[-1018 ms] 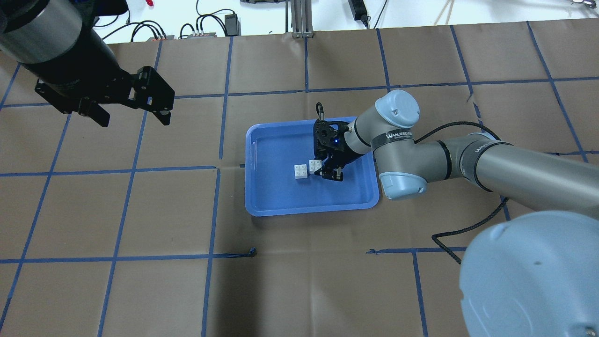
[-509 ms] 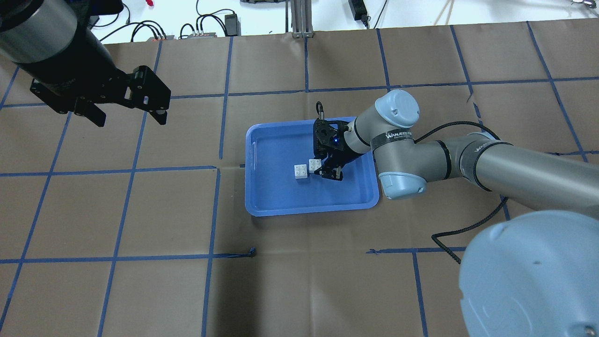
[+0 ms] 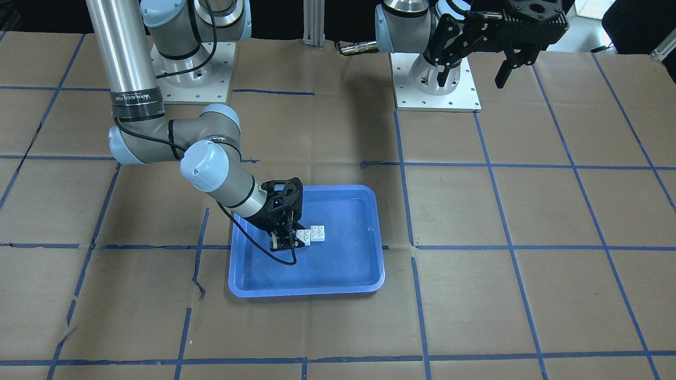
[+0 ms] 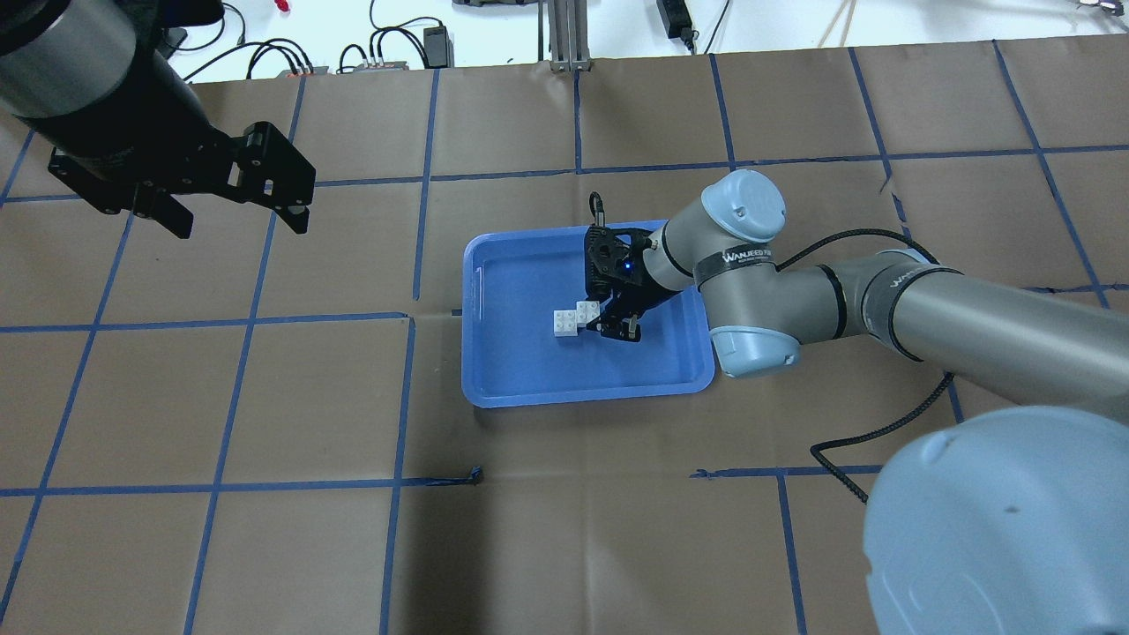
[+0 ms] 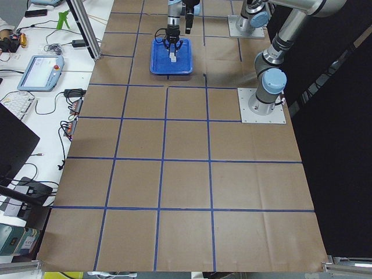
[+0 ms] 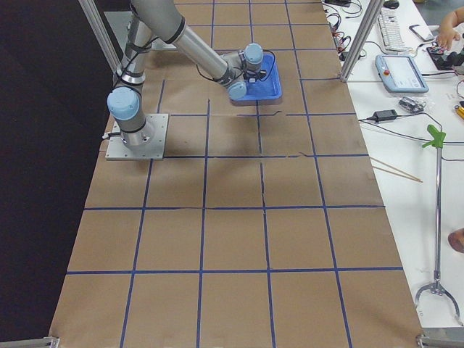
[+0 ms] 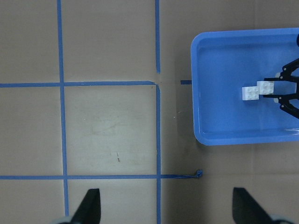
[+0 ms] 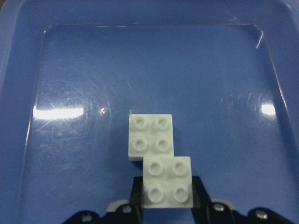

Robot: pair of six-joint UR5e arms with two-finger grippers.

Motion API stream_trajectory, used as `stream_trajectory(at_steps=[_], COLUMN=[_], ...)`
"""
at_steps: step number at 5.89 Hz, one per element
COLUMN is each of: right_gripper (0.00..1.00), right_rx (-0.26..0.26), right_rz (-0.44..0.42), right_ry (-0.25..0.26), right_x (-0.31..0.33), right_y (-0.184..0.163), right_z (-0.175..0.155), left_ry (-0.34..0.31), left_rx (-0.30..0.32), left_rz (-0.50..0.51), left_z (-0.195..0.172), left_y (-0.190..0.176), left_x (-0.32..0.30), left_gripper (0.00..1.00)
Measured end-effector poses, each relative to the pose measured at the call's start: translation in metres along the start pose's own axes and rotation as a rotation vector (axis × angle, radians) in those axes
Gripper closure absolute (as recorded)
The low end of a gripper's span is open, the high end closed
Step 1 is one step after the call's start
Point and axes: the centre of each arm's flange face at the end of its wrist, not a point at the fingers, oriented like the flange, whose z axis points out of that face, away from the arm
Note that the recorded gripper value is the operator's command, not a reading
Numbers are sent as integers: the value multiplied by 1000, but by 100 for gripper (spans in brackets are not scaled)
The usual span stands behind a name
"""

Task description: Assemble white blocks and place on blue tray

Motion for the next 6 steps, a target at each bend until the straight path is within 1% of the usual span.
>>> stream_trajectory(at_steps=[6], right_gripper=[77], right_rx=[1], right_rz=[13], right_ry=[-6], right_x=[-3], right_y=[-2], right_z=[2], left_ry=[10], left_rx=[13], left_rz=[-3], left_z=[-3], left_y=[-1], left_x=[0], left_gripper=[1])
